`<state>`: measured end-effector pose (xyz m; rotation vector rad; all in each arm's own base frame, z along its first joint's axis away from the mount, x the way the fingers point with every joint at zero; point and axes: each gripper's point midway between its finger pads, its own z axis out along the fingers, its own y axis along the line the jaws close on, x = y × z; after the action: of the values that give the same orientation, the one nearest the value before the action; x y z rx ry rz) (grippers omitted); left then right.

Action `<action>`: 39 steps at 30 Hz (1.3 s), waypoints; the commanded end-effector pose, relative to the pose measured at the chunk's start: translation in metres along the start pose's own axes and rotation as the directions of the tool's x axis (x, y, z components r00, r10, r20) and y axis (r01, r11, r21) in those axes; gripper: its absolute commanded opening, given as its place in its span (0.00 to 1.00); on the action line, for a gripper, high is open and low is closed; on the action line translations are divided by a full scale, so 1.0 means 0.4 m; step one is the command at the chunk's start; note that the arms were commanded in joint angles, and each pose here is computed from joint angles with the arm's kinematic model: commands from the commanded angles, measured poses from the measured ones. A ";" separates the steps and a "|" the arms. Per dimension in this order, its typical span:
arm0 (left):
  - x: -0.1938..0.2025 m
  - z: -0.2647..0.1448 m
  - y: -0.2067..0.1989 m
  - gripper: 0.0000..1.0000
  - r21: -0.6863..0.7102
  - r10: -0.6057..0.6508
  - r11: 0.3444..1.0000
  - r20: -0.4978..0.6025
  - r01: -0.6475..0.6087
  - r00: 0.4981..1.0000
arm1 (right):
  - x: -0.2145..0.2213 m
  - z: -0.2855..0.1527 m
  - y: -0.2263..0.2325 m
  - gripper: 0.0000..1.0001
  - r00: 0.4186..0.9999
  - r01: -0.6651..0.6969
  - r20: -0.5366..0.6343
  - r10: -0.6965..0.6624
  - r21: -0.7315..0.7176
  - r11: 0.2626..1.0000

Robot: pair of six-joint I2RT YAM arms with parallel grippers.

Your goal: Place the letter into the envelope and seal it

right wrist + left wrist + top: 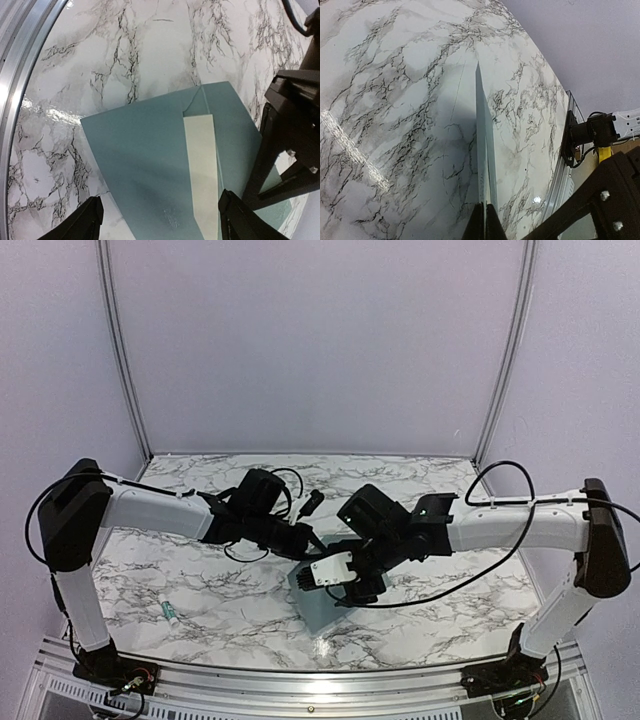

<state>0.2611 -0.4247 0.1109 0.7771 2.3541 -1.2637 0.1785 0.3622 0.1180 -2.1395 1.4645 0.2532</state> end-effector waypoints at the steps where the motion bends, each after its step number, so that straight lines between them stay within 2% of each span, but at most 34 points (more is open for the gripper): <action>1: -0.038 -0.027 -0.048 0.00 0.055 0.021 0.998 0.049 -0.024 0.999 | -0.019 0.019 -0.024 0.76 1.000 0.017 0.014 -0.018 0.046 0.999; 10: -0.038 -0.030 -0.060 0.00 0.070 0.024 0.997 0.046 -0.027 0.999 | -0.006 0.052 -0.054 0.76 1.000 0.005 -0.024 -0.003 0.093 0.996; 25: -0.038 -0.034 -0.061 0.00 0.065 0.049 0.997 0.044 -0.052 0.998 | 0.021 0.106 0.023 0.77 0.995 0.028 -0.092 -0.028 -0.007 1.000; 33: -0.034 -0.033 -0.064 0.00 0.074 0.055 0.996 0.036 -0.058 0.998 | 0.045 0.074 -0.064 0.78 0.990 -0.002 -0.138 0.020 0.127 0.992; 39: -0.033 -0.039 -0.067 0.00 0.073 0.065 0.995 0.032 -0.067 0.997 | 0.089 0.073 -0.081 0.78 0.985 -0.027 -0.165 0.050 0.137 0.990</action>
<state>0.2597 -0.4273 0.1224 0.8011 2.3096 -1.2961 0.2058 0.3649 0.0807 -2.1333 1.5283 0.0545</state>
